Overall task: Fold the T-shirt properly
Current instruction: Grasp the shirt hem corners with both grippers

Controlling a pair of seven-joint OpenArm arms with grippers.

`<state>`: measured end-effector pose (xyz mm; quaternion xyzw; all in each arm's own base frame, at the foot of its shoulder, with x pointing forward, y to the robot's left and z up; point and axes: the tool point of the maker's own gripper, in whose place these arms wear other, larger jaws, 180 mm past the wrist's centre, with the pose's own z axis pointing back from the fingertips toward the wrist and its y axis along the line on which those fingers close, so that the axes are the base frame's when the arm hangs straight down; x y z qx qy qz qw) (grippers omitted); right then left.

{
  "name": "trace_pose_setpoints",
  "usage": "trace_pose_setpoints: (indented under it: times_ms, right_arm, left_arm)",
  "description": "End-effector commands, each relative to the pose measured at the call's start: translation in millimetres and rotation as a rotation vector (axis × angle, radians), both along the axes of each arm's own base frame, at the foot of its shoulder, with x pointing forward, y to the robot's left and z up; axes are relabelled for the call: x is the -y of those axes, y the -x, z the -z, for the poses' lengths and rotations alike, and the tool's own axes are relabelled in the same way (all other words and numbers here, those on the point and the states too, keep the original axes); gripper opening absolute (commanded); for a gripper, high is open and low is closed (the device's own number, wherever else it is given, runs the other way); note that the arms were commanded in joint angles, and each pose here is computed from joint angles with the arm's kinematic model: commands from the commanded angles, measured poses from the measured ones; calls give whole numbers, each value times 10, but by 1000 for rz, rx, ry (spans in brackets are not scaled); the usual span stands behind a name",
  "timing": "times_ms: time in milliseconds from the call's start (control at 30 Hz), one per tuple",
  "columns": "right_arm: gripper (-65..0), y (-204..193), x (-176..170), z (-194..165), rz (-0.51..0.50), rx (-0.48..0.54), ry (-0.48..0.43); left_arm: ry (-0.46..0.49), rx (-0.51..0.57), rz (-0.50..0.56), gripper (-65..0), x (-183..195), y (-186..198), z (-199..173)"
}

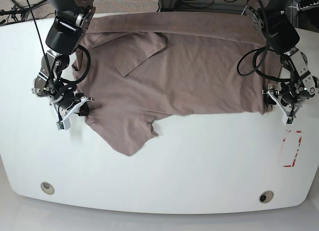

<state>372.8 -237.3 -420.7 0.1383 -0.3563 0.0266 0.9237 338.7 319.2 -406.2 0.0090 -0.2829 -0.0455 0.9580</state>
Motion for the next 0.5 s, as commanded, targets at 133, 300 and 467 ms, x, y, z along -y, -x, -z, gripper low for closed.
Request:
trace_pose_setpoints:
  times_ms: [133, 300, 467]
  right_arm:
    - [-650, -22, 92, -48, -1, -8, 38]
    - [-650, -22, 92, -48, -1, -8, 38]
    - [-650, -22, 92, -48, -1, -8, 38]
  left_arm:
    - [-12, 36, -31, -290, -145, -51, -142]
    - [1, 37, -84, -289, -267, 9, -161]
    - [37, 54, -108, -287, -277, -39, -228]
